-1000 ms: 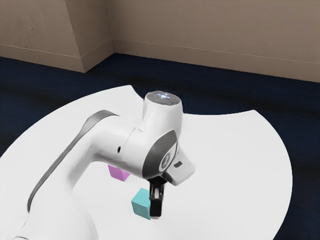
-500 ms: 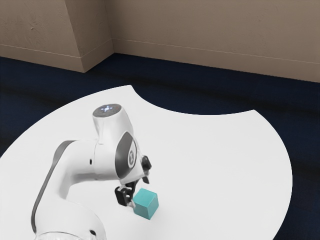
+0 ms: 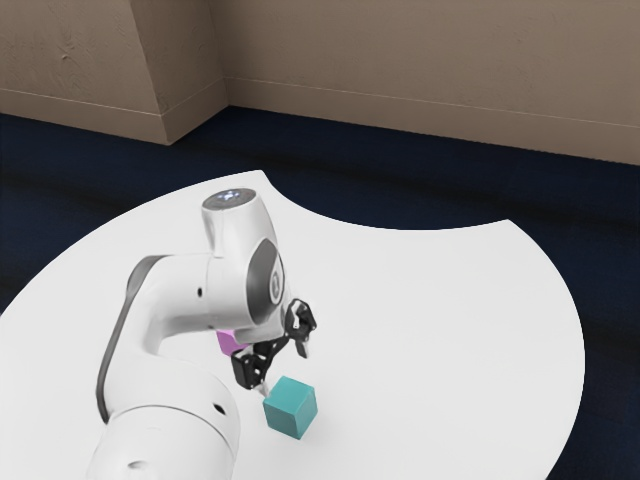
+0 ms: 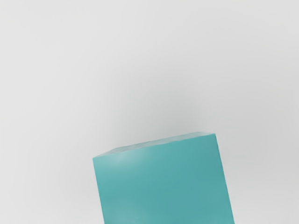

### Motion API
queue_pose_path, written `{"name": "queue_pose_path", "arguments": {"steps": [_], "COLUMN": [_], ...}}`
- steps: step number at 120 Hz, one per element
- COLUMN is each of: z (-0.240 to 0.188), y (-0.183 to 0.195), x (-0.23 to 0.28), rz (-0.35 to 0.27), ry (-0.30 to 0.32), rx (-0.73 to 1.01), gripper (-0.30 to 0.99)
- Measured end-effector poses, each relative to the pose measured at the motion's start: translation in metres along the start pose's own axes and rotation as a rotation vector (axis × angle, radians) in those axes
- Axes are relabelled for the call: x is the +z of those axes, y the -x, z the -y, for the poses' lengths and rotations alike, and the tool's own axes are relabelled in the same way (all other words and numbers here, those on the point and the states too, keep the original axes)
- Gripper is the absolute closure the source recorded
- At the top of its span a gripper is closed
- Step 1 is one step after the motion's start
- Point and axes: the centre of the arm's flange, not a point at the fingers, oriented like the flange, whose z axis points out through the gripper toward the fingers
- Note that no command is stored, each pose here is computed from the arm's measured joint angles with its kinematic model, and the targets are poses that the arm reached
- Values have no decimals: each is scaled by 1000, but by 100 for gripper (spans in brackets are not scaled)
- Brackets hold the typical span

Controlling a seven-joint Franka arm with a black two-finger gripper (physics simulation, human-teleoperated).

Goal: Pick up the blue block with one arm, and put the blue block on the pink block with one arm

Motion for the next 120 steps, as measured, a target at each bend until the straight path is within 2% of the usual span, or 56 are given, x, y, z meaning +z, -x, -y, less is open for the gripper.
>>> {"name": "queue_pose_path", "arguments": {"steps": [61, 92, 105, 120], "z": [6, 11, 19, 26], "y": [-7, -11, -20, -26], "x": [44, 59, 64, 65], "rz": [20, 76, 119, 136], "ry": [98, 102, 88, 75], "rx": [-144, -182, -165, -155], "gripper": [0, 0, 0, 0]}}
